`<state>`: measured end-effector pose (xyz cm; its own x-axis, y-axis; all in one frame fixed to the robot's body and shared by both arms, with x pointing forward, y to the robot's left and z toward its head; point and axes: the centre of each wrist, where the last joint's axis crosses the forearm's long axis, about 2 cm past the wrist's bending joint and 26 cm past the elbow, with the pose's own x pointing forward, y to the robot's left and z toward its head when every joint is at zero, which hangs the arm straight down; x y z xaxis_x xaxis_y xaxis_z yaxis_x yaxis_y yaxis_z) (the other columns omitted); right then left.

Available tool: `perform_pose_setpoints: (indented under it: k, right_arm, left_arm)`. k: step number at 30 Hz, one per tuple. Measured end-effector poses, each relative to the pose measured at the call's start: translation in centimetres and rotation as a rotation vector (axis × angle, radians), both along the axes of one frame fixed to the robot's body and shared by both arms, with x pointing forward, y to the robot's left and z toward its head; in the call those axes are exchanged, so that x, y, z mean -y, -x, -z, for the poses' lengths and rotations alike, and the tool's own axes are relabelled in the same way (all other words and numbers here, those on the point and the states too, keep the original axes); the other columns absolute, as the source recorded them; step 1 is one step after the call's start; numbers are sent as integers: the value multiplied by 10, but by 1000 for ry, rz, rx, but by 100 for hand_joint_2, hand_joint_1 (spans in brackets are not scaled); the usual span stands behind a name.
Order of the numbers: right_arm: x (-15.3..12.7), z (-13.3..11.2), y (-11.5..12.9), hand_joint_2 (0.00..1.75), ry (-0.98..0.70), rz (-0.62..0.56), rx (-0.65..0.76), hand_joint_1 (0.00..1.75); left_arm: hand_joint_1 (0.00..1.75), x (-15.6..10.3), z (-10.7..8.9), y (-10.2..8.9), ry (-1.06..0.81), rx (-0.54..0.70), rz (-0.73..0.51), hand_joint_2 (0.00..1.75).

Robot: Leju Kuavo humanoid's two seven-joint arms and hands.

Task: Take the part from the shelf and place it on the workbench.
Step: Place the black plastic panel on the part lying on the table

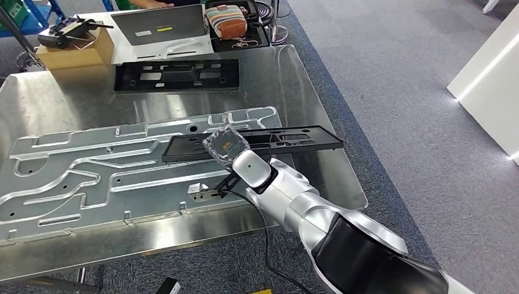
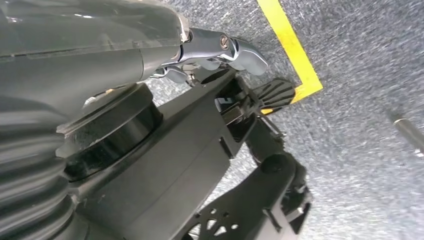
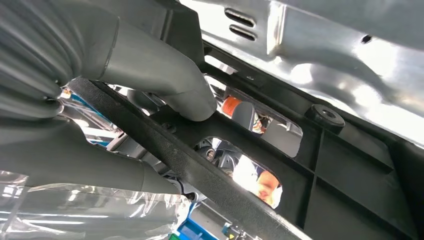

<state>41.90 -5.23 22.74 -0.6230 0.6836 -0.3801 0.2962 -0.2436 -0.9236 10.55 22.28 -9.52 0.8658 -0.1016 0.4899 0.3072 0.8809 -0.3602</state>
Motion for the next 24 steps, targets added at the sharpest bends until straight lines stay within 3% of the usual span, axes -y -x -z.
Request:
perform_pose_setpoints:
  k: [4,6,10,19,24]
  right_arm:
    - [-1,2,1,0,12,-9,3,0]
    - [-1,4,2,0,18,-12,4,0]
    - [-2,5,4,0,12,-12,9,0]
    - [-3,1,3,0,-43,-3,32,0]
    - [-8,-19,-2,0,-107,-1,69,0]
  left_arm:
    - [0,1,0,-1,-11,8,49,175]
    - [0,2,-1,-2,-18,9,68,175]
    - [0,2,-1,-3,-32,7,63,0]
    - [0,2,0,-1,-50,-3,50,0]
    - [0,2,0,1,-64,-4,44,0]
